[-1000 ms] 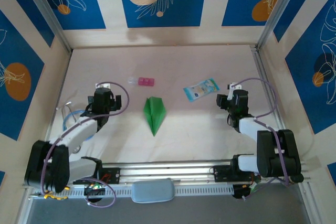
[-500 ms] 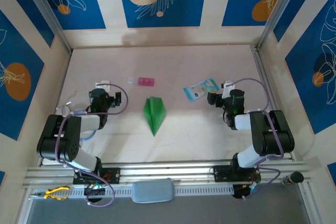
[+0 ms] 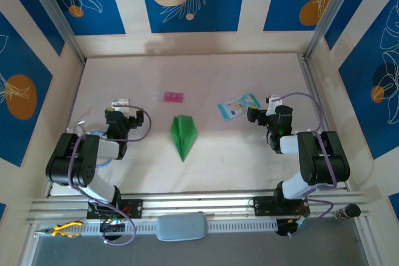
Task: Fold a paper plane with a square sheet of paper (pick it up from the middle)
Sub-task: Reset both arms
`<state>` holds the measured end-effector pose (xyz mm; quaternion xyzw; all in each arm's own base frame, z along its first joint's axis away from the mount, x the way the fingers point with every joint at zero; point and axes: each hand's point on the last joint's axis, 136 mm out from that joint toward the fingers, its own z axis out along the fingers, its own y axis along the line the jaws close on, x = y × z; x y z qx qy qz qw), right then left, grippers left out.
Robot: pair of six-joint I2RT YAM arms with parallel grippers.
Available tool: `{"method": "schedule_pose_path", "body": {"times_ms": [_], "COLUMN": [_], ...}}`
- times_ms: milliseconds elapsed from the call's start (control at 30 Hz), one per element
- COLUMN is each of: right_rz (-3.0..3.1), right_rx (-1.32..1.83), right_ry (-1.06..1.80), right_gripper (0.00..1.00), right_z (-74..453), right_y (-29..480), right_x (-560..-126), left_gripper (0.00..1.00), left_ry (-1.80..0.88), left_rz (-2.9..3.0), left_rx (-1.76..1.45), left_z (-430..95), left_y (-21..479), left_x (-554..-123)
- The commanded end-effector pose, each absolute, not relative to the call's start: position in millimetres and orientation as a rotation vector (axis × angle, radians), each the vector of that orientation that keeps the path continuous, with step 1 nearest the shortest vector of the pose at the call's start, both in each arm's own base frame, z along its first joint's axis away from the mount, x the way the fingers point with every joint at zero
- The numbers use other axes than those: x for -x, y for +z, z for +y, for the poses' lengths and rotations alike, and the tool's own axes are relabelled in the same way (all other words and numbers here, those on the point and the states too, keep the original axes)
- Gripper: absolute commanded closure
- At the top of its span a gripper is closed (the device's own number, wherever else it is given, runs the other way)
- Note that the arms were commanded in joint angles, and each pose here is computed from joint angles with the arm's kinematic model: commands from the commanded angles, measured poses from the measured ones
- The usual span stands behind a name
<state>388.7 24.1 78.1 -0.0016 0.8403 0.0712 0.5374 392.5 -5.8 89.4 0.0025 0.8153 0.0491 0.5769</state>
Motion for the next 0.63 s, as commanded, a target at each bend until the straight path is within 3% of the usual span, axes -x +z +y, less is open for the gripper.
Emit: {"method": "schedule_pose_path", "body": {"times_ms": [0,600], "right_rz": [1.940,1.943], "right_rx": [0.000,-0.002], "right_ry": [0.141,0.150], "right_gripper": [0.01,0.01], "right_z": [24.0,23.7], "right_y": [94.5,94.4], "right_x": [-396.2,-396.6], "left_gripper": [0.00,0.00], "left_ry": [0.115,0.115], "left_rz": [1.878,1.877], "left_rx": [0.009,0.008], "left_z": [-2.3,-2.5], "left_y": [94.7,94.9], "left_x": [-392.7,-392.8]}}
